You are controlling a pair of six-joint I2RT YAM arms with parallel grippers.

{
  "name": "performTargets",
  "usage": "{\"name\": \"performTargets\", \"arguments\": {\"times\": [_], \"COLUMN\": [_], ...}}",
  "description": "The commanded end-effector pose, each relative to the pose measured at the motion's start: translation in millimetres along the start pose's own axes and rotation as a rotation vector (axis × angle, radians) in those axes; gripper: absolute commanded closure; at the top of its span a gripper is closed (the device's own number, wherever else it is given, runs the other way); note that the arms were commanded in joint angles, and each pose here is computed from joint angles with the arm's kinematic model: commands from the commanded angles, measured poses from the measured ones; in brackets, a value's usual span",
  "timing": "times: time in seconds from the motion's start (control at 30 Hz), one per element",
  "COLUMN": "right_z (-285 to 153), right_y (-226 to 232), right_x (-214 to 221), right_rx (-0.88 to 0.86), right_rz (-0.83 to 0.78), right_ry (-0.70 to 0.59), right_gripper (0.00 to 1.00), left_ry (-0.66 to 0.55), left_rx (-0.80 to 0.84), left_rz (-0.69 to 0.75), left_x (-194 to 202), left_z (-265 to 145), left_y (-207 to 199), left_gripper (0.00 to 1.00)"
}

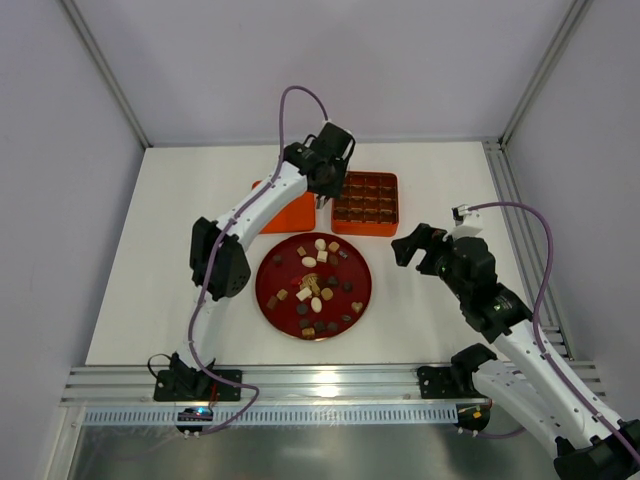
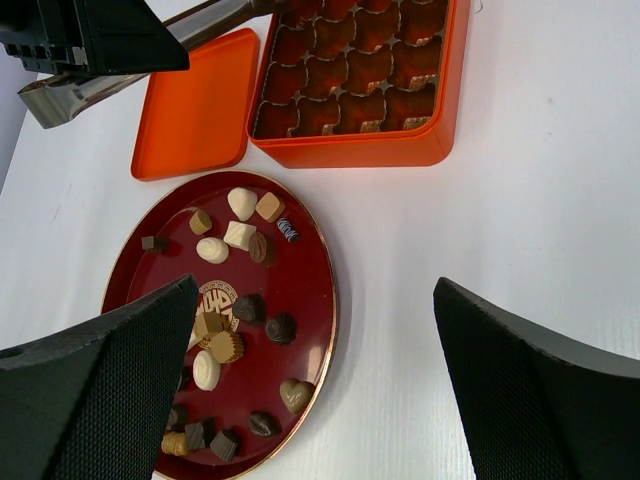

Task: Pack the chocolate

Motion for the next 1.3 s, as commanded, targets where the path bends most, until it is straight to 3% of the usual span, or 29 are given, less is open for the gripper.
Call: {"name": "performTargets", "arguments": {"times": [0.0, 0.33, 0.83, 1.27], "right_z": [-4, -2, 7, 15], "right_y": [7, 6, 4, 5], "right_x": [-16, -13, -3, 7], "right_rx": [-0.018, -0.019, -0.025, -0.045], "right_rz": [0.004, 0.007, 0.005, 0.022], "right_ry": [-0.057, -0.055, -0.030, -0.004], "right_gripper": [0.00, 0.00, 0.00, 0.00], "left_ry": [-0.116, -0.129, -0.008, 0.053], "left_rx": [0.053, 0.102, 0.090, -0.026], "left_rz": [-0.017, -0.048, -0.043, -0.098], "left_x": [-28, -13, 108, 181], "left_z": [-40, -103, -167, -176], "left_y": [-3, 8, 41, 75], "left_gripper": [0.63, 0.63, 0.62, 0.61]}}
Point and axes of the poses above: each gripper's point midway between its finger pads, its own z axis out along the fingers, its own y axis along the line the jaws close on, x = y × z, the point moved 7 cm from there along -z, back along the fingers, and after that the axes turned 4 degrees about -z, right-handed, at the moved point
